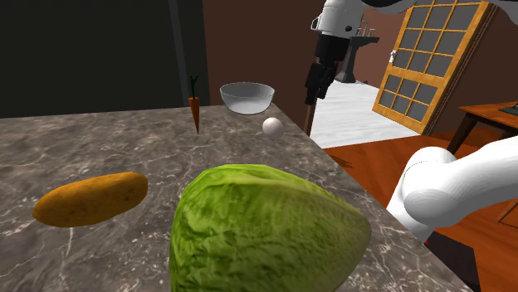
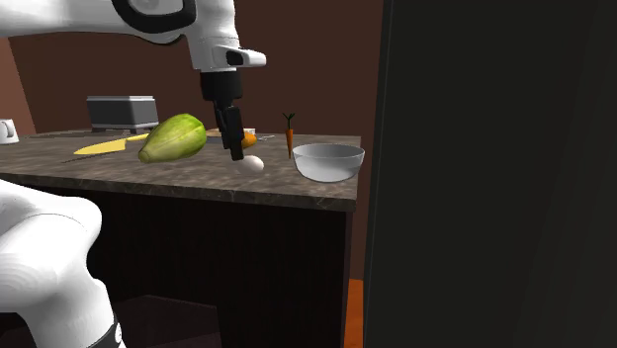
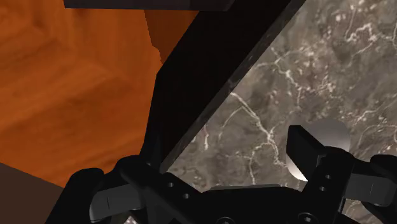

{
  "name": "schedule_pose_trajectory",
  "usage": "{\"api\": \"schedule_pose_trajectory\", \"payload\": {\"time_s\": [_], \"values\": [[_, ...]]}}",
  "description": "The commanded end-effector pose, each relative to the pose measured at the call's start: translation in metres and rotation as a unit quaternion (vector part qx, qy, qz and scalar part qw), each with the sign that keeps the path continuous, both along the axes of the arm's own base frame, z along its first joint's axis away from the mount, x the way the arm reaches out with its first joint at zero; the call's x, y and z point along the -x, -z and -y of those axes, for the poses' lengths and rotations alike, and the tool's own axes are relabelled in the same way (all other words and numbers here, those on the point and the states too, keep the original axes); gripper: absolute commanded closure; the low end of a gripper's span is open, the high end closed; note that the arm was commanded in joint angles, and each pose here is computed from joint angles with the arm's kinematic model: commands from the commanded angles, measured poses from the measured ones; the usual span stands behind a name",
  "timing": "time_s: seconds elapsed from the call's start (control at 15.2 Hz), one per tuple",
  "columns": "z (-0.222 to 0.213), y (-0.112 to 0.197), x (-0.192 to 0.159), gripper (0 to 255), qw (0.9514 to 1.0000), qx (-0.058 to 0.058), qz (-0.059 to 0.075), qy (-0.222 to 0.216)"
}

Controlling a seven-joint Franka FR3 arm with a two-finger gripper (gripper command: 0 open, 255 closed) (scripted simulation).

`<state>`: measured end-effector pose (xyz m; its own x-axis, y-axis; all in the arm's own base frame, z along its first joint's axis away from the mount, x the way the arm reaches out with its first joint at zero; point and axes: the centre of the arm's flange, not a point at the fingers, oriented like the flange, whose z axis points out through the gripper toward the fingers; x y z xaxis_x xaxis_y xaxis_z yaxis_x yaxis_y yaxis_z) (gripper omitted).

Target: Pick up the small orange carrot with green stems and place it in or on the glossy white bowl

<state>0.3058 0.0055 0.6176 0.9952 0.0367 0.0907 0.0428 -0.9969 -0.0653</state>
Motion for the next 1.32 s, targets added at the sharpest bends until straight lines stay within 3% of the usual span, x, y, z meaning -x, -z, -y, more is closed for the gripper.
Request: {"api": "schedule_pose_trajectory", "payload": {"time_s": [0.0,0.59,1.25], "values": [[0.000,0.000,0.000,0,1.0000,0.000,0.000,0.000],[-0.104,-0.009,-0.050,0,0.9970,0.028,0.067,0.024],[-0.217,-0.021,-0.111,0,0.9868,0.059,0.142,0.051]]}}
